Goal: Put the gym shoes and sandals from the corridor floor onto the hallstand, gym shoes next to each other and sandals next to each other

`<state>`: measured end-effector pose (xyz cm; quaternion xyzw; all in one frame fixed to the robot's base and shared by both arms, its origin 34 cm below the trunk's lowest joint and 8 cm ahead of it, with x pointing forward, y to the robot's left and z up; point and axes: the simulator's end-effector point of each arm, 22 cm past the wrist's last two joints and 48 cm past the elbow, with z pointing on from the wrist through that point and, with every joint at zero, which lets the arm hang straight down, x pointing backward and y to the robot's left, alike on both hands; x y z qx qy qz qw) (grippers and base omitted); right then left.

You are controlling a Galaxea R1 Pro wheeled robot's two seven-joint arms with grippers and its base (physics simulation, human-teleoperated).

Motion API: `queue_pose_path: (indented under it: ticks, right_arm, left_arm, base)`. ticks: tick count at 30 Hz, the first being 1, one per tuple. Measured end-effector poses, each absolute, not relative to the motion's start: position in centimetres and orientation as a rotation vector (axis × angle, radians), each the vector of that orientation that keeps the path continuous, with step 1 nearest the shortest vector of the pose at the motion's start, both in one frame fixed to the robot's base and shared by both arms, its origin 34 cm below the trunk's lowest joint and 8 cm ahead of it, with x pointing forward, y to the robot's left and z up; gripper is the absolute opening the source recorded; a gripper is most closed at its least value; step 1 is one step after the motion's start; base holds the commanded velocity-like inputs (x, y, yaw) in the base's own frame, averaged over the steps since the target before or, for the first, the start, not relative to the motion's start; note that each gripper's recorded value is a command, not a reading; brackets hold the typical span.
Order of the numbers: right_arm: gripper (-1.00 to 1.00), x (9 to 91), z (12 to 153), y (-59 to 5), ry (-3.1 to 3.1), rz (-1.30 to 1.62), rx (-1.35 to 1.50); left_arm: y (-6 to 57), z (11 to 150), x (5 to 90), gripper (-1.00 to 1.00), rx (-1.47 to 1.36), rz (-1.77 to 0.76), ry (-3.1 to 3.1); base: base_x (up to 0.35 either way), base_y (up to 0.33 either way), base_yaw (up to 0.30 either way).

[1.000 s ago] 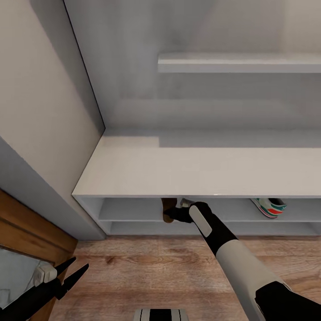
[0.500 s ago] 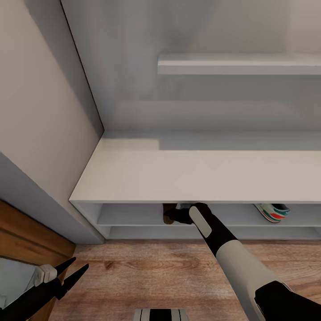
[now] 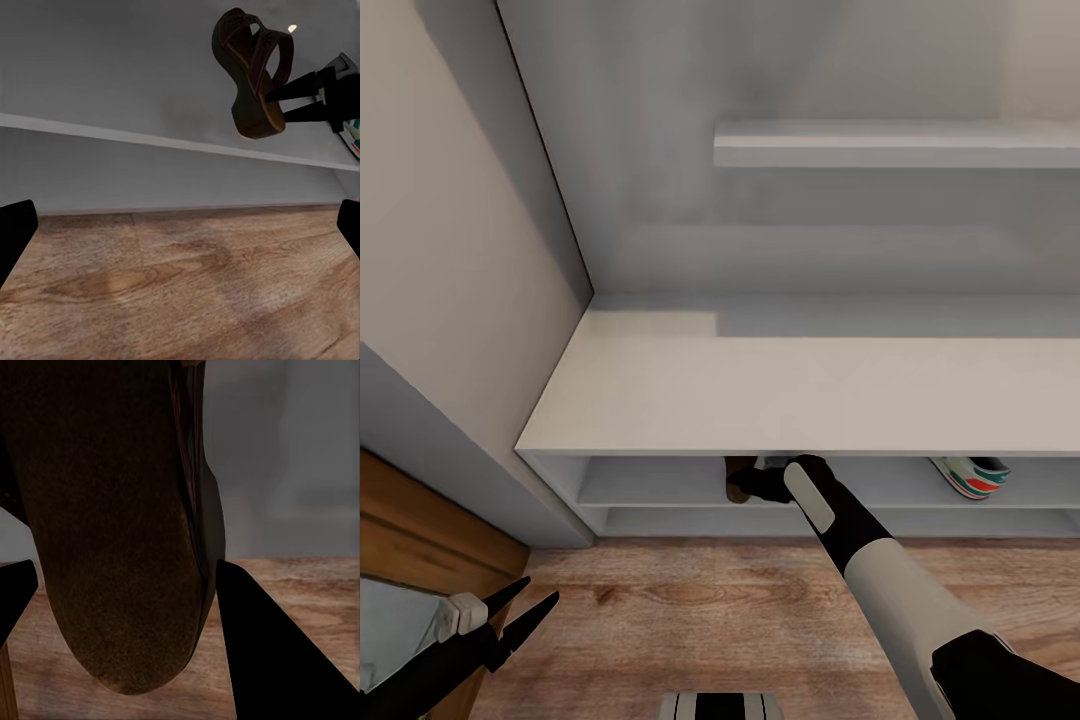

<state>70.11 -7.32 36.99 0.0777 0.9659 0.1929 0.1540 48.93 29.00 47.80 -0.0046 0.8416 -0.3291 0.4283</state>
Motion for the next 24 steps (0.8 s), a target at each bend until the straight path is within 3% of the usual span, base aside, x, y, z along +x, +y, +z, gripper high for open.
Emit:
queue_pose_path:
  ticks: [24]
  right_arm:
    - [1.00,70.14,37.00,-7.34,2.768,0.553,0.225]
  left_arm:
    - [29.00,47.82,48.94,1.00,-0.012,-0.822,2.101]
  base:
    - [0.000,0.000,0.000]
